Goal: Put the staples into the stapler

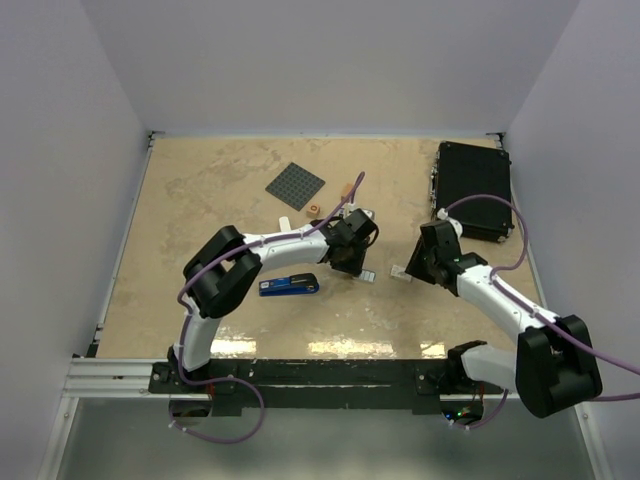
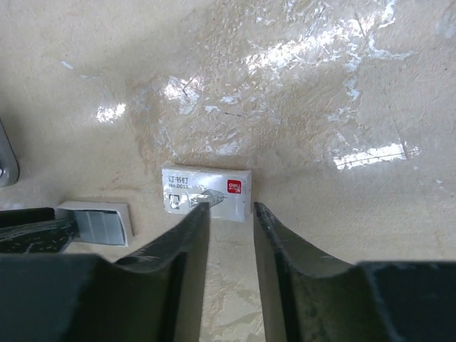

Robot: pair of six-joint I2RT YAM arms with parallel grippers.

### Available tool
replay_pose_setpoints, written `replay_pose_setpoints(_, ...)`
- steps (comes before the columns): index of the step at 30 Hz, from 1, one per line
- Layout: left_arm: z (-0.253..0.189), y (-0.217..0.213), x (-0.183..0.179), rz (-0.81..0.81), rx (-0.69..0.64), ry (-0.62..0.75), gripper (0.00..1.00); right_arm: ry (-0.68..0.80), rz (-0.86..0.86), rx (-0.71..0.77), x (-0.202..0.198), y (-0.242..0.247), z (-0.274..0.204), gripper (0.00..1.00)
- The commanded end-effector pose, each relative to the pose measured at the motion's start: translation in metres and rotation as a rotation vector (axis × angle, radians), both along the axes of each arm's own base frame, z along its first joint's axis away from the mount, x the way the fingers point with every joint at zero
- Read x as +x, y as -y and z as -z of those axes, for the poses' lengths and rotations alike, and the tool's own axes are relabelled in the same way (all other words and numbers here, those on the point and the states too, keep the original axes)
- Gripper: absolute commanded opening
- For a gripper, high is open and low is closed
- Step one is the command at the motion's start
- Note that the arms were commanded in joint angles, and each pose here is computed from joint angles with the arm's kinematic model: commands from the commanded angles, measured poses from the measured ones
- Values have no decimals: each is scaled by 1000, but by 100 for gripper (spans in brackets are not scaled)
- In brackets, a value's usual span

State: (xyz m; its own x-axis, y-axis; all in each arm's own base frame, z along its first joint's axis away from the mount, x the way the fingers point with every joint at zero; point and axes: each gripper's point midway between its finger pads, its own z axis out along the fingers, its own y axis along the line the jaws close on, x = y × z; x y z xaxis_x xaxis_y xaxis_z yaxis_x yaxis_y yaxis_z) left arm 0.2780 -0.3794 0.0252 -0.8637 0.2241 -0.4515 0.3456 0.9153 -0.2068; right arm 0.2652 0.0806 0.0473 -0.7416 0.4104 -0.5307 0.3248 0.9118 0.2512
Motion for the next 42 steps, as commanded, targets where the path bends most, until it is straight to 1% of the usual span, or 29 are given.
replay_pose_setpoints(1, -17, 6, 3, 7, -33, 29, 40, 47, 29, -12, 7, 5, -16, 37)
replay_pose_setpoints(2, -22, 7, 4, 5, -43, 39, 45, 50, 27, -13, 7, 5, -17, 37)
replay_pose_setpoints(3, -25, 6, 5, 4, -44, 45, 48, 57, 19, -13, 7, 5, -20, 42)
replay_pose_setpoints(5, -32, 4, 4, 3, -50, 55, 51, 85, 12, -12, 10, 5, -28, 47)
replay_pose_setpoints(6, -36, 4, 5, -1, -55, 63, 52, 111, 2, -28, 12, 7, -35, 54)
replay_pose_setpoints(7, -37, 1, 4, -4, -55, 65, 55, 129, -8, -23, 15, 5, -41, 57)
replay_pose_setpoints(8, -45, -1, 5, -8, -63, 80, 56, 143, -18, -23, 16, 5, -45, 63)
replay_pose_setpoints(10, -49, -6, 3, -4, -58, 86, 57, 174, -50, -21, 20, 1, -56, 66)
replay_pose_setpoints(11, -59, -8, 3, -3, -68, 100, 59, 187, -58, -20, 21, 1, -61, 69)
replay_pose_setpoints(12, -60, -13, 1, 0, -62, 101, 59, 208, -96, -10, 23, -4, -67, 69)
replay_pose_setpoints(14, -81, -20, 0, 26, -84, 142, 63, 266, -181, -3, 29, -14, -78, 71)
replay_pose_setpoints(15, -83, -26, -3, 63, -71, 165, 66, 289, -249, 48, 27, -27, -84, 72)
replay_pose_setpoints(16, -103, -32, -3, 83, -96, 209, 71, 319, -273, 59, 28, -31, -89, 73)
replay_pose_setpoints(17, -110, -35, -6, 119, -99, 234, 76, 371, -328, 85, 31, -41, -98, 75)
replay_pose_setpoints(18, -107, -47, -9, 190, -53, 263, 79, 386, -391, 126, 25, -53, -99, 78)
replay_pose_setpoints(19, -121, -56, -10, 216, -50, 302, 85, 414, -420, 142, 24, -58, -105, 81)
replay_pose_setpoints(20, -124, -63, -13, 254, -33, 318, 87, 445, -460, 149, 24, -66, -110, 84)
replay_pose_setpoints(21, -117, -77, -18, 333, 33, 329, 92, 458, -490, 156, 22, -71, -112, 85)
replay_pose_setpoints(22, -124, -87, -18, 354, 47, 357, 93, 468, -534, 166, 18, -81, -114, 85)
replay_pose_setpoints(23, -123, -95, -21, 391, 65, 362, 94, 491, -569, 157, 18, -87, -117, 86)
replay_pose_setpoints(24, -109, -108, -27, 460, 117, 363, 95, 503, -591, 153, 17, -92, -119, 86)
replay_pose_setpoints(25, -110, -118, -27, 492, 130, 384, 95, 508, -630, 151, 13, -102, -119, 86)
replay_pose_setpoints(26, -105, -121, -32, 530, 128, 377, 96, 529, -661, 143, 12, -107, -123, 86)
replay_pose_setpoints(27, -93, -129, -38, 590, 161, 367, 96, 534, -680, 142, 10, -113, -123, 86)
replay_pose_setpoints(31, -77, -135, -39, 663, 194, 373, 98, 529, -753, 160, 0, -133, -118, 88)
replay_pose_setpoints(36, -64, -128, -28, 728, 222, 379, 97, 594, -786, 179, -2, -140, -127, 89)
replay_pose_setpoints(37, -53, -126, -31, 758, 225, 341, 97, 598, -785, 174, -2, -140, -127, 89)
replay_pose_setpoints(39, -48, -123, -31, 776, 230, 319, 95, 603, -776, 159, -3, -136, -128, 89)
replay_pose_setpoints(42, -37, -119, -33, 801, 224, 293, 84, 603, -770, 148, -6, -132, -126, 89)
